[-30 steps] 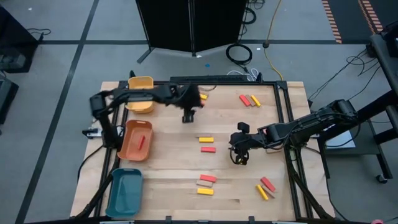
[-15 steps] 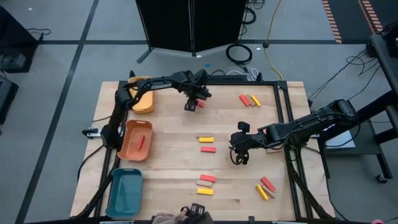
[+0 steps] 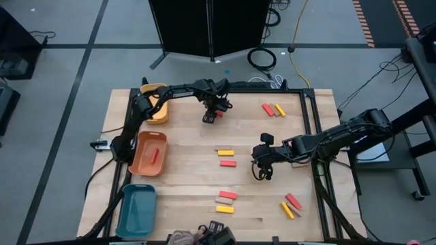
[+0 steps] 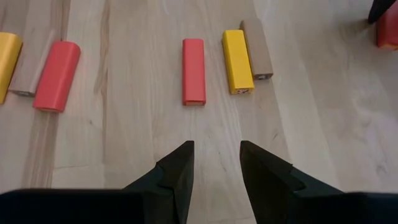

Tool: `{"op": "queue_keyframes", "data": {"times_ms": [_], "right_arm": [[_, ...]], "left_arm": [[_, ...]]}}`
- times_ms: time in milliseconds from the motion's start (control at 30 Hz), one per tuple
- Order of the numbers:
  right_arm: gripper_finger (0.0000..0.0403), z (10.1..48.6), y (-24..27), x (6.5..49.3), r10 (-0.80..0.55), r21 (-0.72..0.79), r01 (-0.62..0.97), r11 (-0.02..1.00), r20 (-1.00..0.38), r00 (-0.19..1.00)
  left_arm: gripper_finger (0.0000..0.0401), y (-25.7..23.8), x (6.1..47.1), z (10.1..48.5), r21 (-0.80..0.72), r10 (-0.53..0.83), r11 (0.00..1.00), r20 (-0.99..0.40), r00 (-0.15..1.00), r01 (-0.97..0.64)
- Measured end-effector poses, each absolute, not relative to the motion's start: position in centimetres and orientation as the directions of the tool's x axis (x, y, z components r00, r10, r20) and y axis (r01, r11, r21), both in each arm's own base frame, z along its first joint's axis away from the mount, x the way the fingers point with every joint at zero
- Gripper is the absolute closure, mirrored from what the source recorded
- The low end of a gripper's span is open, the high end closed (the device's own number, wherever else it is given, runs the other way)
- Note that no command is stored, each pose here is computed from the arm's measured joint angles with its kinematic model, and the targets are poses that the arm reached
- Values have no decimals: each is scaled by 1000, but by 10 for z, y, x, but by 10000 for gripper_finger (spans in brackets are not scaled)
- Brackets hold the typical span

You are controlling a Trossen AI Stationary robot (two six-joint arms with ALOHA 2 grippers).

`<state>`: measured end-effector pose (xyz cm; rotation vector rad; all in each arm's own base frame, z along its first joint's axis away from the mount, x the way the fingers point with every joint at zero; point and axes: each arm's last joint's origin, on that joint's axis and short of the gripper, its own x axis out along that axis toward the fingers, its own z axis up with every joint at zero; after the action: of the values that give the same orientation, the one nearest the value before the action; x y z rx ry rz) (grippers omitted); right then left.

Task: Sort blocks
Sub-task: Put the top left red block in the orange bin

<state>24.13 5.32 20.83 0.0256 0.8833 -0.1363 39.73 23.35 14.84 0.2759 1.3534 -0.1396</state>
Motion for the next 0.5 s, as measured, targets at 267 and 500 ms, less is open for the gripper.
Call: {"op": "queue_keyframes", "data": {"times_ms": [267,500], "right_arm": [[280,208,53,241,-108,-42,120,992,-771,628],[280,208,53,241,-108,-40,121,992,-771,628]], "left_arm": [[217,234,394,148,97,49,964,-980,194,248],[283,233,396,148,102,60,973,-978,200,206]]}}
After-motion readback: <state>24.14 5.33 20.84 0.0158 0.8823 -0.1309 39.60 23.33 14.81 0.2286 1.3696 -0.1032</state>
